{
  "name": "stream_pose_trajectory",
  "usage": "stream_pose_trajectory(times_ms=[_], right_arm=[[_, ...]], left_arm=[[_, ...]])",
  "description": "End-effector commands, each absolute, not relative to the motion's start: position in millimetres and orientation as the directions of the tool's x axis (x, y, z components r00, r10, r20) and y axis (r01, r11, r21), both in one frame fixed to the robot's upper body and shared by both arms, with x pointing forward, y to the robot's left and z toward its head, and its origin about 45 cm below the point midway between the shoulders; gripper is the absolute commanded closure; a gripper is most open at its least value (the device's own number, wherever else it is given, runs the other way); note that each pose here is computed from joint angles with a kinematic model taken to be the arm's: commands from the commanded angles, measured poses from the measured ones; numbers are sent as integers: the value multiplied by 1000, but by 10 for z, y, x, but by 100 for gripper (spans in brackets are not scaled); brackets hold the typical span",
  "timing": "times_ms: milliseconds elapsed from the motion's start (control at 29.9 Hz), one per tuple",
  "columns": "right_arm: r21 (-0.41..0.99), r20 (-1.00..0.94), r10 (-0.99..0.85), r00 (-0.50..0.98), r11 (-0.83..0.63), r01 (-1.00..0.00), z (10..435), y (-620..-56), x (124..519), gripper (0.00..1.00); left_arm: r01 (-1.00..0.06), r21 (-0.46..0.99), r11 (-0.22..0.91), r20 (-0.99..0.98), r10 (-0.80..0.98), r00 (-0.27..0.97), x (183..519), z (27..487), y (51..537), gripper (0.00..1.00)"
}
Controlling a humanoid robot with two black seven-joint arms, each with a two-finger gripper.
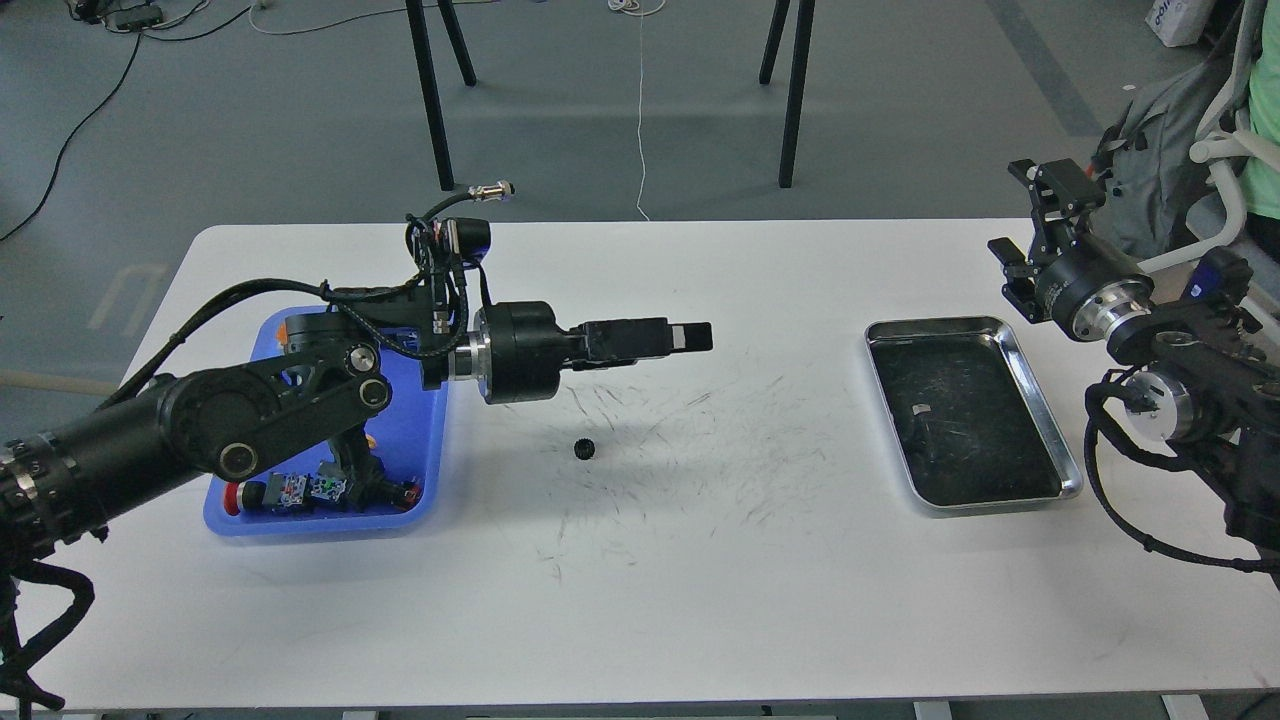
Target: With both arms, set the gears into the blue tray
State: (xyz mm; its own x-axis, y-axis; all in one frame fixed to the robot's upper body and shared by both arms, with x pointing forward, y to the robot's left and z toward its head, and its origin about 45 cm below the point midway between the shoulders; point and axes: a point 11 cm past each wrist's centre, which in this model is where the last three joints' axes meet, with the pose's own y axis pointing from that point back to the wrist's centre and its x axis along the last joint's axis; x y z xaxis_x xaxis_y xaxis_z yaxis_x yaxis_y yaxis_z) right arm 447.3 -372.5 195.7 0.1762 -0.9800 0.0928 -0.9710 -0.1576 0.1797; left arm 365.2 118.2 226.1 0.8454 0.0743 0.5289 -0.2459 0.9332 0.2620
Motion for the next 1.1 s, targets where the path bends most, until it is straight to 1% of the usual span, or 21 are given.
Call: stream_pose_trajectory(times_ms=[0,67,167,301,368,502,669,736,769,836,936,1070], right_arm=[[182,92,-980,175,-157,-971,1944,-3725,4465,4],[180,89,-980,177,-159,-971,1951,-3715,4467,4],[155,72,-983,169,-157,-975,2012,-3706,4491,4],[129,47,-988,147,-140,-982,2054,-3739,4501,4],[122,42,-989,143,-137,-983,2068,-3741,4505,4],[123,40,-989,140,-134,-983,2067,-3742,4504,4],[119,40,-989,141,-135,-984,2076,-3715,4504,4],[119,39,-989,144,-138,-983,2075,-3694,4499,4],[120,39,-989,142,-136,-983,2066,-3692,4496,4],[124,38,-989,144,-139,-983,2052,-3673,4491,4],[122,39,-989,143,-137,-983,2055,-3671,4491,4],[123,40,-989,142,-136,-983,2054,-3668,4491,4]], left_arm=[[-145,374,916,527,-82,846,3469,2077,1153,0],[-110,448,887,576,-193,794,3402,1977,1131,0],[-60,523,850,649,-351,675,3268,1935,1046,0],[-84,605,792,691,-469,550,3289,1798,1110,0],[-123,615,779,706,-475,525,3376,1731,1152,0],[-151,621,769,715,-477,511,3460,1683,1154,0],[-259,612,747,750,-445,490,3705,1608,1368,1],[-284,617,734,751,-443,489,3744,1540,1459,2],[-289,620,729,752,-448,484,3741,1501,1489,2],[-301,615,729,760,-447,472,3734,1447,1537,8],[-303,613,730,766,-456,453,3701,1377,1566,15],[-318,612,724,769,-452,451,3697,1310,1637,16]])
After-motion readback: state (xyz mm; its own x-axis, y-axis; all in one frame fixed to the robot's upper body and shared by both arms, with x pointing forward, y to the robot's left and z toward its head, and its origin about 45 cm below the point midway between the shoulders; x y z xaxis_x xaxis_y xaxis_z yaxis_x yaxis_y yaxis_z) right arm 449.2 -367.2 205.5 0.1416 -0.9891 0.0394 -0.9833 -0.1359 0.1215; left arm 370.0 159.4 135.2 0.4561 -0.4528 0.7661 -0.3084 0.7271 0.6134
